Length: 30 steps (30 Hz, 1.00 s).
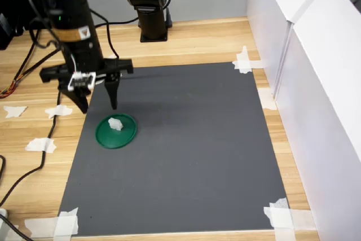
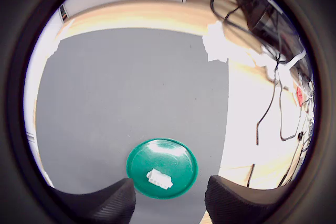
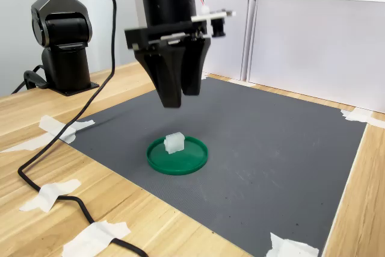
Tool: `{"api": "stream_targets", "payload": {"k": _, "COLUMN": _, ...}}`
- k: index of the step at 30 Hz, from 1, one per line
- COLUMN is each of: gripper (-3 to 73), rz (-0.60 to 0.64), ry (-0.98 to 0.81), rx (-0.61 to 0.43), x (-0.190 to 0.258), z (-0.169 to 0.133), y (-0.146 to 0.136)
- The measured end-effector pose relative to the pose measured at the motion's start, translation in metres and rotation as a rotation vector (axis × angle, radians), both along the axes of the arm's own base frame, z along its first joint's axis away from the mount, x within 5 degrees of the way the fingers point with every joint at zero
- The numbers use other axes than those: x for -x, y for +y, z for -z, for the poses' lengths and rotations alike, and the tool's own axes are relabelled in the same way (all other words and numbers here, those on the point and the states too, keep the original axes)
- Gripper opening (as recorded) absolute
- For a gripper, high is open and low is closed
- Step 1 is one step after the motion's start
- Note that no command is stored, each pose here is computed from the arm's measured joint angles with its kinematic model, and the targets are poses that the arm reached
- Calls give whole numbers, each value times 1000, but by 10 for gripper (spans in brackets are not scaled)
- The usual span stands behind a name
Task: Grasp a white terminal and put it on the green lid.
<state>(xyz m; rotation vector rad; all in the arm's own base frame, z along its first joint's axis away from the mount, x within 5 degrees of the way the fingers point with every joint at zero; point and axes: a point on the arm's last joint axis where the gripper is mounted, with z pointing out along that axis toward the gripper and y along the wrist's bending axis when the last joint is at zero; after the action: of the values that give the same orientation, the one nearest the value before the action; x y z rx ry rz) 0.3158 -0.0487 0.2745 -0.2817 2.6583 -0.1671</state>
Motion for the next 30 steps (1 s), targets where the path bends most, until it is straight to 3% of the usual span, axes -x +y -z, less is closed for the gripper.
{"api": "stream_targets", "payload": {"k": 5, "gripper": 444, "rz": 2, "ry": -183, "rx": 21, "x": 52, "z": -17, "y": 8}}
{"api": "stream_targets", "payload": {"k": 13, "gripper": 75, "rz": 33, "ry": -455, "rx": 7, "x": 133, "z": -14, "y": 27}}
{"api": "stream_targets", "payload": {"k": 15, "gripper": 17, "rz": 18, "ry": -528, "rx": -13, "x": 151, "z": -9, "y": 35}}
{"api": "stream_targets", "payload": {"k": 30, "gripper": -16, "rz": 22, "ry": -794, "rx": -29, "x": 239, "z": 49, "y": 43}}
